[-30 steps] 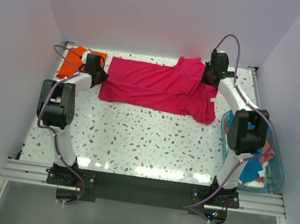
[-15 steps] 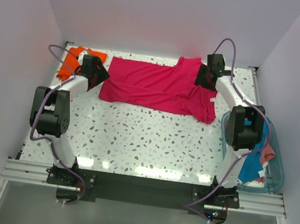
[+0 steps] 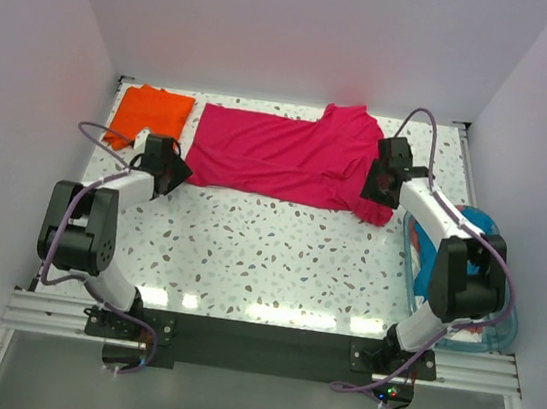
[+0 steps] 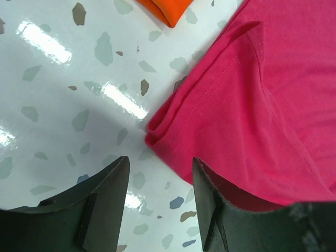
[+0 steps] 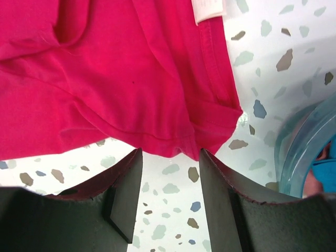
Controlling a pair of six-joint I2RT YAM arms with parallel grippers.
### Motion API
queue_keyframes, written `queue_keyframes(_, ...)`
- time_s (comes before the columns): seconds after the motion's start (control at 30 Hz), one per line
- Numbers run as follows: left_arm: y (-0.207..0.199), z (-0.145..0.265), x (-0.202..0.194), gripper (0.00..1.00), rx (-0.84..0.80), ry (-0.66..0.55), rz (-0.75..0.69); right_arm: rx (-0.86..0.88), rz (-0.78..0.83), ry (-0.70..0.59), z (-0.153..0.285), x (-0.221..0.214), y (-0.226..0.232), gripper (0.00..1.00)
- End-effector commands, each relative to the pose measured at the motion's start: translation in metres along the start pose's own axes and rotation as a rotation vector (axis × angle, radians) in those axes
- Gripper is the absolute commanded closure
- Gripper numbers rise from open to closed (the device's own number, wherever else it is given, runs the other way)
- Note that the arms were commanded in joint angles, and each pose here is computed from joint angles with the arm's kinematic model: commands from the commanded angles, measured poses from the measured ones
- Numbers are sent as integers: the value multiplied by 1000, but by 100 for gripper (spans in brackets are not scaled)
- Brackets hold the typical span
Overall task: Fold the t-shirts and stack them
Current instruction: Fold the tshirt
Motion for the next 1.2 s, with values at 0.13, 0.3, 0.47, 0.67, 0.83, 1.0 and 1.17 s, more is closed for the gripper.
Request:
queue_keyframes(0.13, -15, -25, 8, 45, -38, -45, 47, -20, -31, -45, -5, 2, 0, 49)
queue_keyframes(0.3, -12, -35, 7, 54, 4, -38, 37, -45, -19, -20, -16, -5, -3, 50)
queue_keyframes(0.47, -10, -39, 7, 76, 32, -35, 34, -70, -15, -19, -21, -9, -7, 50)
queue_keyframes(0.67, -10, -39, 12, 95, 54, -34, 28, -88, -11, 2, -34, -15, -7, 53)
queue_keyframes(0.83, -13, -36, 20, 99, 61, -49, 17, -133, -8, 11, -46, -17, -10, 61)
queue_keyframes(1.0, -8, -29, 25, 100, 98, -45, 5, -138, -8, 4, -47, -12, -8, 90)
queue_keyframes(1.17, 1, -18, 39, 100, 160, -68, -5, -129, 5, -18, -22, 0, -8, 100)
Point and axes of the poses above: each gripper's point midway between its finger pads, its own z axis back along the fingers, its own y axis along the line the jaws close on, x = y × z, the point moved 7 cm from there along z, back along the fingers, and after that the axes turned 14 degrees about -z, right-handed, at the moved point
